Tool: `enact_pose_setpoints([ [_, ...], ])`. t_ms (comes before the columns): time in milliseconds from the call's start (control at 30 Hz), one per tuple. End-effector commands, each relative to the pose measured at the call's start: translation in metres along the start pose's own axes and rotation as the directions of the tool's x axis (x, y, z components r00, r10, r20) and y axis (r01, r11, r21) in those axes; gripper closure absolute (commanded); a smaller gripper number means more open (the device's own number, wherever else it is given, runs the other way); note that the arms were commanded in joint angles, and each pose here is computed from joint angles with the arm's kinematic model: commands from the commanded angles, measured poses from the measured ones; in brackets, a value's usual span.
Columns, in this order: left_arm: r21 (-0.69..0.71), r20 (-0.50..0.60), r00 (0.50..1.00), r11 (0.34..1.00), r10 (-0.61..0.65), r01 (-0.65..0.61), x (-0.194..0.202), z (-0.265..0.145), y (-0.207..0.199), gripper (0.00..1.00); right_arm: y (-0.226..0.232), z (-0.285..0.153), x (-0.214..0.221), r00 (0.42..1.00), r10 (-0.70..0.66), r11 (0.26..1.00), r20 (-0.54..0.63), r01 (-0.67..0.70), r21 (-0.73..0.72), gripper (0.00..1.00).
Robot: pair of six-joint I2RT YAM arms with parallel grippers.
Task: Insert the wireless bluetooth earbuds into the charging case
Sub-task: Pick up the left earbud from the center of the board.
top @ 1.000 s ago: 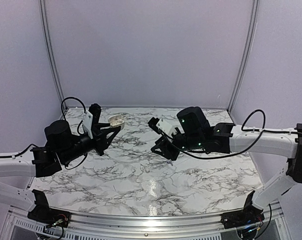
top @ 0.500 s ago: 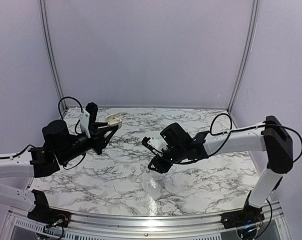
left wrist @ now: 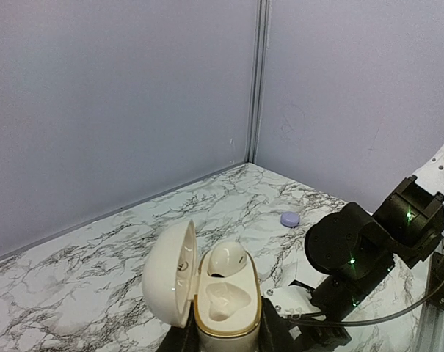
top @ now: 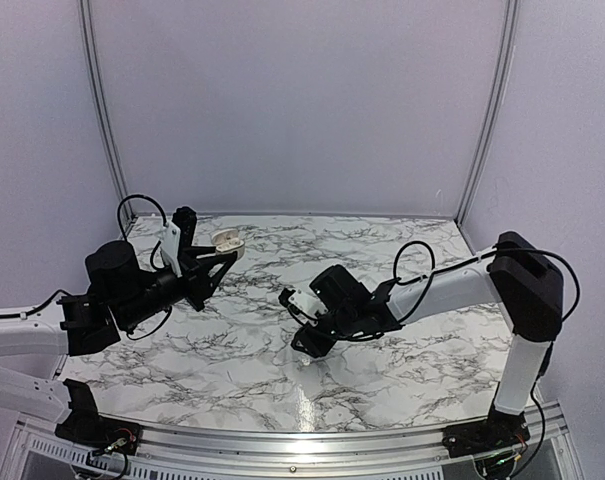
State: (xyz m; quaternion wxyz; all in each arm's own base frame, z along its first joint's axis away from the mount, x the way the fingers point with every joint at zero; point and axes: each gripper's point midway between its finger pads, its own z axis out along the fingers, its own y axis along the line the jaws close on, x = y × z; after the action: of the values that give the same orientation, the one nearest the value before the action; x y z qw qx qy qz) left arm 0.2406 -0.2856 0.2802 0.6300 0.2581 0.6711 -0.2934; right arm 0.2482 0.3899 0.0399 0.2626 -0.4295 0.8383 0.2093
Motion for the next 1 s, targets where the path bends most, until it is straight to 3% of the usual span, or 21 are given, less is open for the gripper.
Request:
enact_pose_setpoints([
  [0,-0.015,-0.002,1.0,1.0,0.006,-0.006,0.002,0.0,0.003,1.0,-0.007,0.007,-0.012,0.999,0.024,0.998,0.037,-0.026,0.053,0.53],
  [400,-0.014,-0.004,1.0,1.0,0.011,-0.011,0.002,0.002,0.003,1.0,-0.002,0.022,-0.006,0.997,0.069,0.996,0.035,-0.071,0.055,0.59],
  [967,-0.002,-0.021,0.999,0.999,0.045,-0.045,0.01,-0.001,0.002,1.0,-0.023,0.023,0.014,0.998,0.052,0.988,-0.02,-0.049,0.145,0.78],
])
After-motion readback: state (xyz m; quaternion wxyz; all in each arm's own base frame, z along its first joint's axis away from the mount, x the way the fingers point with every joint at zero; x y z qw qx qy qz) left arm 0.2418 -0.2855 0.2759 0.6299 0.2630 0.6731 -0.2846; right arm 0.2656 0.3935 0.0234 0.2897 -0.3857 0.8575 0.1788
